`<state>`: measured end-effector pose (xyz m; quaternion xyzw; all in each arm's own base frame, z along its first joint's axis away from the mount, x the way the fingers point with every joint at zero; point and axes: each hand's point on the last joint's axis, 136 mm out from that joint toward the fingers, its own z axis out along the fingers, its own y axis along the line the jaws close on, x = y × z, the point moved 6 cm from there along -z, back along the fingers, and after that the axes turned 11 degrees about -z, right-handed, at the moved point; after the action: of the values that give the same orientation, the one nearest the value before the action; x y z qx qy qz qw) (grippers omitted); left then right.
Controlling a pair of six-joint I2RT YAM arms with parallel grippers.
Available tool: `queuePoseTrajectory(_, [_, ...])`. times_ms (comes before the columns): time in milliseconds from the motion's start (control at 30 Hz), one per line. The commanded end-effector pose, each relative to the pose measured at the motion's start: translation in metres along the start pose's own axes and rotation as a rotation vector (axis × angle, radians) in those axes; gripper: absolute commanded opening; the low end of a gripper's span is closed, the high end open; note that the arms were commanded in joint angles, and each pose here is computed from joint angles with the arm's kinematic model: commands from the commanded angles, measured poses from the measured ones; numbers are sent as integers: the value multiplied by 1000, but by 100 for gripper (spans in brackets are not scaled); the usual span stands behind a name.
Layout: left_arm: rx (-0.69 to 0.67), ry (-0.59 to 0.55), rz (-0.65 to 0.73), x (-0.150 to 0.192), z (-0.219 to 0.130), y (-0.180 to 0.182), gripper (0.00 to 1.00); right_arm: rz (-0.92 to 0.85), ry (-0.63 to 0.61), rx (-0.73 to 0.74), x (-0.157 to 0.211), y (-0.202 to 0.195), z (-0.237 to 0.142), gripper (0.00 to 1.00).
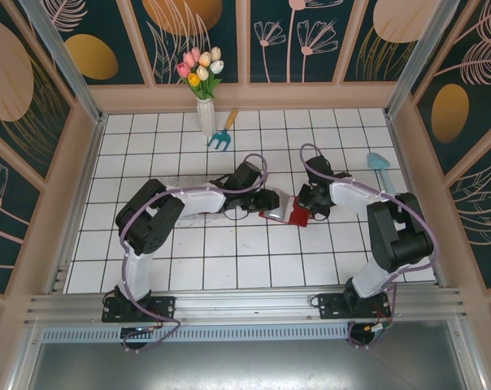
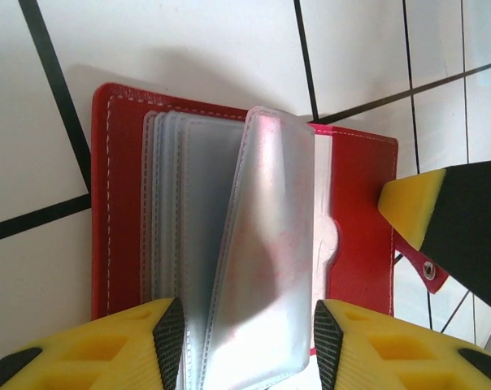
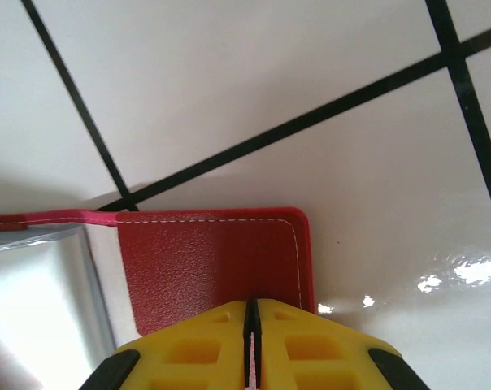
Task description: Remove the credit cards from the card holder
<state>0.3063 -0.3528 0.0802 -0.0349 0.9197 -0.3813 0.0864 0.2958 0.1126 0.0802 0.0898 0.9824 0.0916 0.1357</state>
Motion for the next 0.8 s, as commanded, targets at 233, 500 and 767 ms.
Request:
queuePoseTrajectory(233, [35, 80, 43, 12, 17, -10, 49, -9, 34, -11, 9, -6, 18, 13])
queuePoseTrajectory(500, [147, 128, 103, 21, 21, -41, 49, -4, 42, -11, 11, -9, 22, 13])
queuePoseTrajectory(767, [239, 137, 120, 22, 16, -58, 49, 4, 32, -20, 8, -9, 19, 13])
